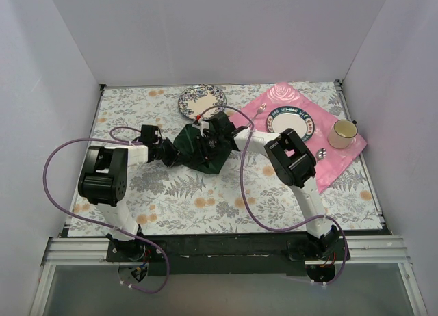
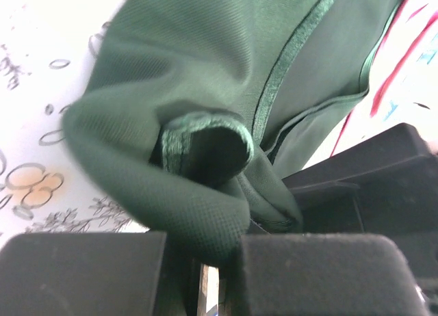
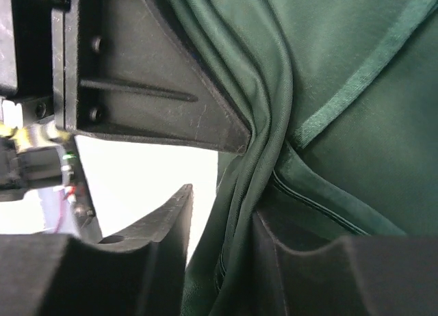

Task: Fold the napkin, place the utensils inside, and roll it up
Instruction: Roll the napkin with the utensil

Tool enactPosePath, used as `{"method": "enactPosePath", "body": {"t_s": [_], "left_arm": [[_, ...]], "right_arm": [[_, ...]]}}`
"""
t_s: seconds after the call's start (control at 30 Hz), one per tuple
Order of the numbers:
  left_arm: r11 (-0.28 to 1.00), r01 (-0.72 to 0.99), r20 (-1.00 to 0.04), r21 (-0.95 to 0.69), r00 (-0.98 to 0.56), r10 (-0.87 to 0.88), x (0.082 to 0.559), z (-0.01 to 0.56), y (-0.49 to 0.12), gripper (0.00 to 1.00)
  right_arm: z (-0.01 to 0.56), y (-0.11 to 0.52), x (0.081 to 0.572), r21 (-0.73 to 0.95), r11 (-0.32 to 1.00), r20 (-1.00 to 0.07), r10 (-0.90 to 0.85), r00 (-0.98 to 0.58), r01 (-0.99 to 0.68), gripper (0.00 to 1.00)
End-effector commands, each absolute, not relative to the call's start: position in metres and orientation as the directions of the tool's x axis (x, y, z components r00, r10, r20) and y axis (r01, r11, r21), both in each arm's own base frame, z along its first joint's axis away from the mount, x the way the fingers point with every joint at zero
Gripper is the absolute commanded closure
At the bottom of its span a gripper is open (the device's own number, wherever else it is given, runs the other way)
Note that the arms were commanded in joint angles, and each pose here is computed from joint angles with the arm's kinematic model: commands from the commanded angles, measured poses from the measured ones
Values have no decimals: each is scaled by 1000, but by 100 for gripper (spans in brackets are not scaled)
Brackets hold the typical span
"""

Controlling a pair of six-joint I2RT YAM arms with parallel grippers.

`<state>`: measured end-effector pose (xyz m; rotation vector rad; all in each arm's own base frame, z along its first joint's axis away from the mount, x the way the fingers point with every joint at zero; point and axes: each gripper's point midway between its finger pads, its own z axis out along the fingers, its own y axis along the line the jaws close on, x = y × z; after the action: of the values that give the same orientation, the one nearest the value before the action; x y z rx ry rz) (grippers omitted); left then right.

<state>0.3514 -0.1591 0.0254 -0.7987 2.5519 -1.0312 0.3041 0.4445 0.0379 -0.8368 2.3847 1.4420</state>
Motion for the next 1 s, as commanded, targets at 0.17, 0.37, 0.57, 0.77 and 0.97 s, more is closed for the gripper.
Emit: {"method": "enactPosePath", "body": {"t_s": [0.17,0.37,0.57,0.77,0.97], "left_arm": [[616,-366,-69,-698,-821,-567,357,25,-160,100],[610,-345,-85,-713,-822,-564,362,40,-163,100],[605,-336,-91,-722,-820,-565,364,49,-164,100],[603,-326,-97,-728,-822,-561,366,53,-165,100],[603,-317,-106,-732,-822,-560,369,58,-165,100]], "right_arm": [[34,398,319,399,546,-499,-545,-674,-737,38],[41,394,320,191,529,-563,-631,-534,-827,32],[39,405,326,38,503,-575,-696,-430,-864,31],[39,404,336,-127,536,-560,-733,-386,-835,37],[49,405,343,-118,549,-585,-712,-389,-827,53]]}}
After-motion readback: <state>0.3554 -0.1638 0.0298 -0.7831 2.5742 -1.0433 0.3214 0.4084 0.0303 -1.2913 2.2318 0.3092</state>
